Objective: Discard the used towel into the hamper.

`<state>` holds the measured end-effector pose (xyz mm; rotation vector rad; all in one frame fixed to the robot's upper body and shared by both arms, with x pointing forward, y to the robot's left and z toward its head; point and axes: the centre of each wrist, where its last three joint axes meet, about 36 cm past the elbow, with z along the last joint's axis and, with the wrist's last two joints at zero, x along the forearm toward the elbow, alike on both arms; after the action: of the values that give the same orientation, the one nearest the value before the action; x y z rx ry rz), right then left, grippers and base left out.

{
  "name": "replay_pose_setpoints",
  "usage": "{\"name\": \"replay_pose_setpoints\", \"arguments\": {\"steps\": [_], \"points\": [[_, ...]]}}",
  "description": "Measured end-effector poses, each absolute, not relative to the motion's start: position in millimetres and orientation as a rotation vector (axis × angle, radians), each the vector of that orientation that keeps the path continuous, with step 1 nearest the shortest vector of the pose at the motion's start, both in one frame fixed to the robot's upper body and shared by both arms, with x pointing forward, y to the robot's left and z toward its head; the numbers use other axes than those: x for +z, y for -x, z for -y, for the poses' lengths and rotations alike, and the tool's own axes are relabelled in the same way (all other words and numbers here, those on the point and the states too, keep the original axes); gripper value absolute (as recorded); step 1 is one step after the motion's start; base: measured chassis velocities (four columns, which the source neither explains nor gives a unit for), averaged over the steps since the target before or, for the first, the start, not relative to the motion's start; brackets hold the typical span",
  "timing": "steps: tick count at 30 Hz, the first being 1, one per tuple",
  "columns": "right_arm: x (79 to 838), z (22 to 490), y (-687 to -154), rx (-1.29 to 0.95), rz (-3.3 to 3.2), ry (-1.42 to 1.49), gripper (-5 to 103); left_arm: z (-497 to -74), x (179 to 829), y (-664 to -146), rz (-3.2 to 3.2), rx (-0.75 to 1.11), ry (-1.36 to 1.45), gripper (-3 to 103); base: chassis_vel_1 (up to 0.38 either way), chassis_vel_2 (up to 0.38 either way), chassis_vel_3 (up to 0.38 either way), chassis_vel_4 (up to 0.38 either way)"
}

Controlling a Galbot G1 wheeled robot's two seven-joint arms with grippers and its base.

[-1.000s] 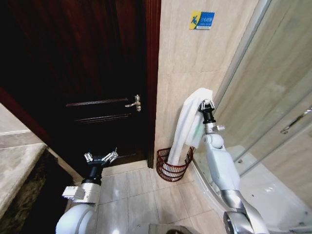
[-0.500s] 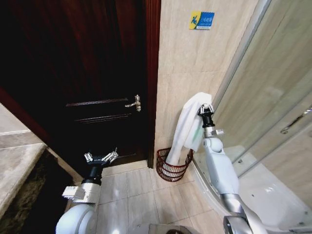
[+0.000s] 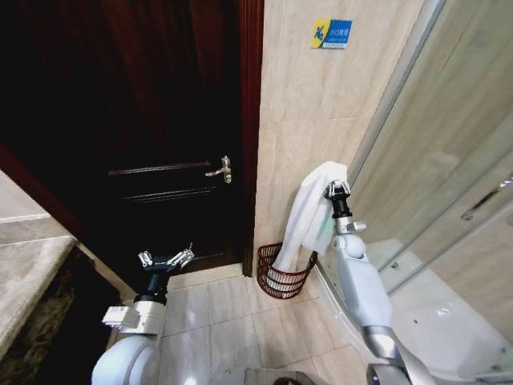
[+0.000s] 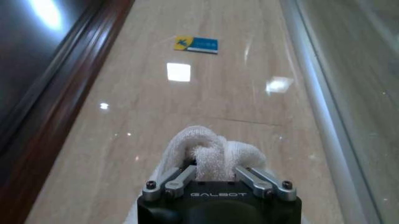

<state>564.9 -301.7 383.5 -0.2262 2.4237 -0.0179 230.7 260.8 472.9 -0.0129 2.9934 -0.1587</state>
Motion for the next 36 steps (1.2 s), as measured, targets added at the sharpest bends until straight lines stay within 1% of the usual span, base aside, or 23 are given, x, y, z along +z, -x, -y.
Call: {"name": "replay_pose_setpoints", "arguments": {"steps": [4,10,16,36], "points": [[377,293,-561,-0.017,-2.428,0.232,13,-261,473,-231,-2.993,-0.159,0.013,100,0.0,0.0,0.0,0.0],[354,278,-570,-0.014,-2.433,0.21,13,-261,473,-231,-2.993,-0.159,0.013,100,0.0,0.0,0.0,0.0],[340,276,-575,-0.029,-2.448,0.214,13,-261,473,-231,-2.993,-0.159,0.013,100,0.0,0.0,0.0,0.0],[299,295,-576,-0.052,-2.505,0.209,13,-261,473,-231,-2.993,-0.159,0.013,100,0.0,0.0,0.0,0.0]]}}
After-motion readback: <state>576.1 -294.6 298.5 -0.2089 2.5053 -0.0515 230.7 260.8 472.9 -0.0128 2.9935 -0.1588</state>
